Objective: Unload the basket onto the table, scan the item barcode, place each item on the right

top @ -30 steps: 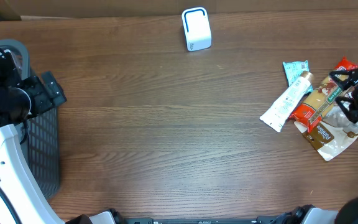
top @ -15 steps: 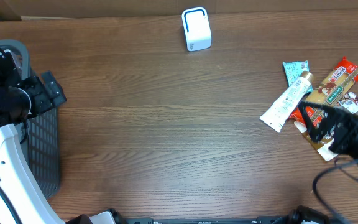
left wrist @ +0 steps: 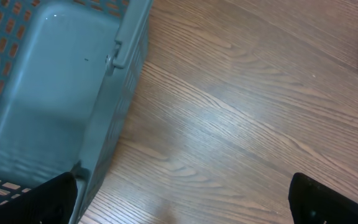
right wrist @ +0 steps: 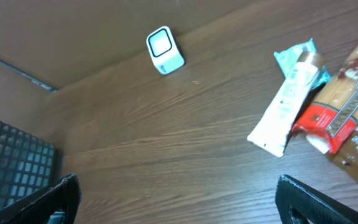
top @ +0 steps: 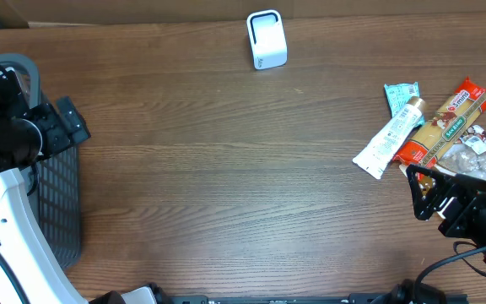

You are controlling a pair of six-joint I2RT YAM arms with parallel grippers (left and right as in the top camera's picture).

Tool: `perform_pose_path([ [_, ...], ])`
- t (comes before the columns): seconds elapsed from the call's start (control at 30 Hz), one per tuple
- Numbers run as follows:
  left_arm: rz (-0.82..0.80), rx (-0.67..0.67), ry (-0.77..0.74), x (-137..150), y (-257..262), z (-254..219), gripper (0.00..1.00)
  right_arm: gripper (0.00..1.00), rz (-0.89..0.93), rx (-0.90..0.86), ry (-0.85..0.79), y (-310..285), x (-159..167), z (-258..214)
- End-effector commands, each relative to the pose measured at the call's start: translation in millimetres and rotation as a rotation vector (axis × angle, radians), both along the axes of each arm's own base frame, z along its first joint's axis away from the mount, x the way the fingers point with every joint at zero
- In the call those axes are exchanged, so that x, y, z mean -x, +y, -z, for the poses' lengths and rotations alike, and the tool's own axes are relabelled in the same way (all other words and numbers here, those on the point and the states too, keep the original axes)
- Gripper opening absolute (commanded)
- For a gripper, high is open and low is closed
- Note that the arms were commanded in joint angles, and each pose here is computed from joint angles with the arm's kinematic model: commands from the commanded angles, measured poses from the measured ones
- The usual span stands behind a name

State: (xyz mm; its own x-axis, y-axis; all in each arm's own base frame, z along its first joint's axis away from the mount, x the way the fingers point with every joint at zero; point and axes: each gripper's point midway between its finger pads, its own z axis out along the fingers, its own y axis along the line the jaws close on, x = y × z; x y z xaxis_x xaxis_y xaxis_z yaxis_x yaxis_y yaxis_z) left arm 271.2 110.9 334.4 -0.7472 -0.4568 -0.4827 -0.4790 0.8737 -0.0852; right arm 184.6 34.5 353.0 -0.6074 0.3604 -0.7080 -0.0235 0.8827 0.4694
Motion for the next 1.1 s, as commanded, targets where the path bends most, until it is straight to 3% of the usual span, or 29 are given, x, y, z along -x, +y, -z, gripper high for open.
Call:
perform_pose_path([
  [0.0,0.015,-0.004,-0.006,0,-1,-1,1.00,1.00,0.015,0.066,-0.041,-6,-2,-1],
  [0.27,0.015,-0.003,-0.006,0,-1,-1,0.99,1.00,0.007,0.242,-0.344,-6,-31,23],
  [0.47,0.015,-0.004,-0.006,0,-1,-1,0.99,1.00,-0.004,0.256,-0.571,5,-51,84],
  [0.8,0.015,-0.003,-0.006,0,-1,-1,1.00,1.00,-0.048,0.238,-0.641,19,-55,181],
  [1.07,0.015,-0.004,-0.006,0,-1,-1,1.00,1.00,-0.030,0.244,-0.649,16,-56,178],
])
